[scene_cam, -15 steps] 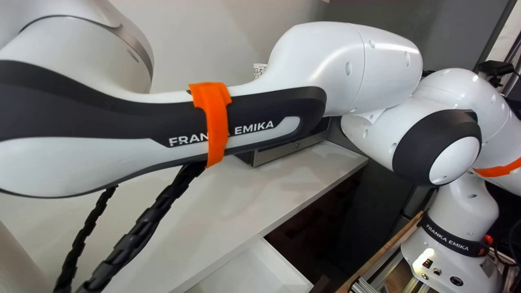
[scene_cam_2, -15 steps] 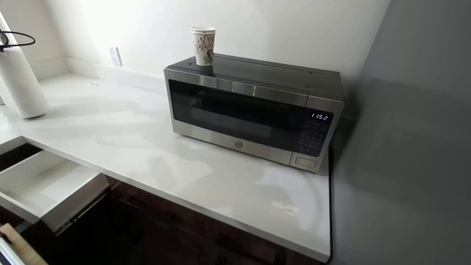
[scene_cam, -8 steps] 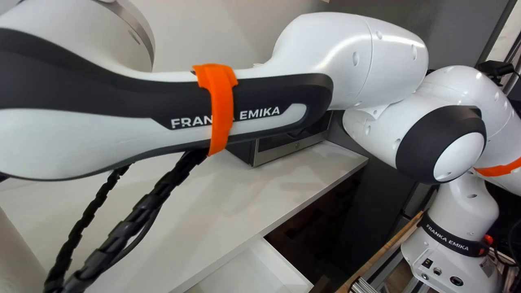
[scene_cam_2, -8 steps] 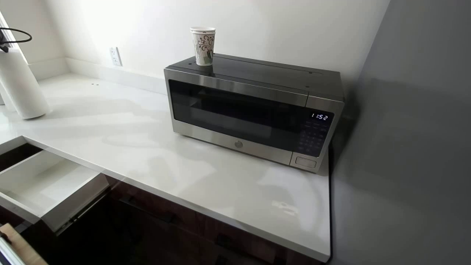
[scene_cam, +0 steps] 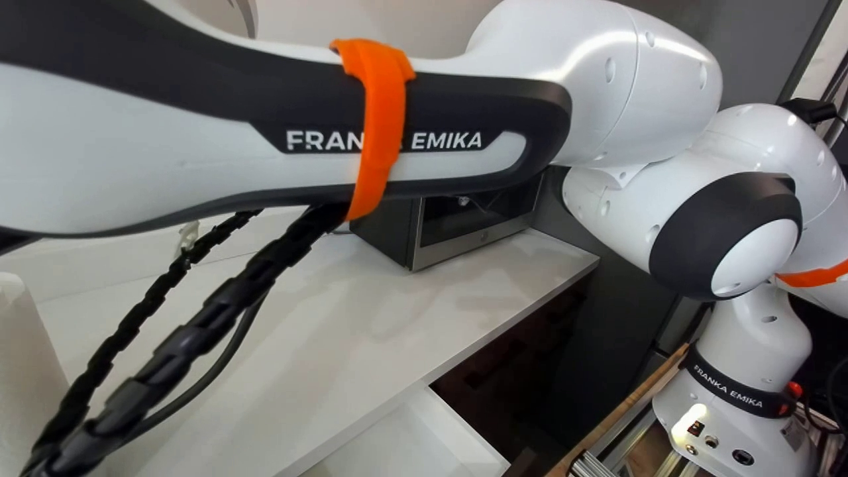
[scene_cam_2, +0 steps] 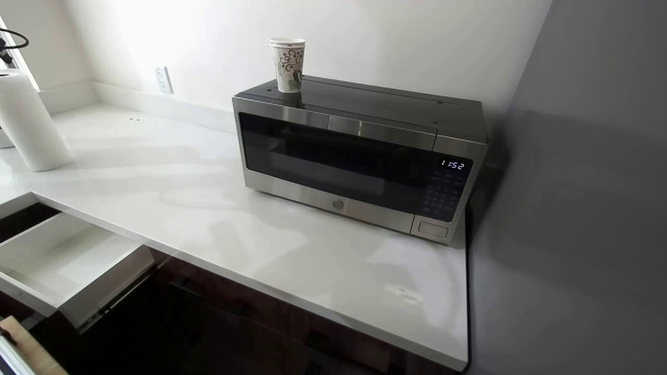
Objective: Put the paper roll on the microwave
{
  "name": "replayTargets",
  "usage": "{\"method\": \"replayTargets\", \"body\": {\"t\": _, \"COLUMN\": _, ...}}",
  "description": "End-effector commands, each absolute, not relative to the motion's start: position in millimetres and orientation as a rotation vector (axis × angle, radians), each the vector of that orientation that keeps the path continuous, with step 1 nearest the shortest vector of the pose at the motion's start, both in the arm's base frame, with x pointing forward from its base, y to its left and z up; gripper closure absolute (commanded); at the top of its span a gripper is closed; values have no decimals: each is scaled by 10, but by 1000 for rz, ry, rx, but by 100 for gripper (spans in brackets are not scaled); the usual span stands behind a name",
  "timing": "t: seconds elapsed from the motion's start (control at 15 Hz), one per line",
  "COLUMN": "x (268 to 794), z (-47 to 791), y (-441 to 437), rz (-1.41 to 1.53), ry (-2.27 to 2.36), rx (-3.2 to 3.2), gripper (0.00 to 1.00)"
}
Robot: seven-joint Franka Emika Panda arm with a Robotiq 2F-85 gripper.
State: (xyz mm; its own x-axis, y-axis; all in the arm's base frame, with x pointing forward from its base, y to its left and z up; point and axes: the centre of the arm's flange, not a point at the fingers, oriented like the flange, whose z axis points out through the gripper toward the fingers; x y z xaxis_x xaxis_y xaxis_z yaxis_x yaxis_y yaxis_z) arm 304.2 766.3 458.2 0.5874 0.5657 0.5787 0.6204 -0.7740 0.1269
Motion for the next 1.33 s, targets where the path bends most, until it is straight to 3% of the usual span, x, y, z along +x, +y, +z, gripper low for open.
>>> {"method": "replayTargets", "body": {"t": 0.0, "x": 3183, "z": 4625, "y": 7963, "rz": -924, "ry": -926, "rx": -2786, "gripper": 0}}
{"method": "replayTargets", "body": {"t": 0.67, "x": 3409, "z": 4341, "y": 7926, "rz": -847, "ry": -780, "rx": -2880, "gripper": 0}}
{"method": "replayTargets", "body": {"t": 0.8, "x": 3388, "z": 4328, "y": 7910, "rz": -837, "ry": -767, "rx": -2886, "gripper": 5}}
{"method": "replayTargets", "body": {"t": 0.93, "x": 3371, "z": 4323, "y": 7894, "rz": -823, "ry": -759, "rx": -2895, "gripper": 29}}
{"method": "replayTargets", "body": {"t": 1.27, "x": 3377, "z": 4259, "y": 7905, "rz": -758, "ry": -756, "rx": -2906, "gripper": 68}}
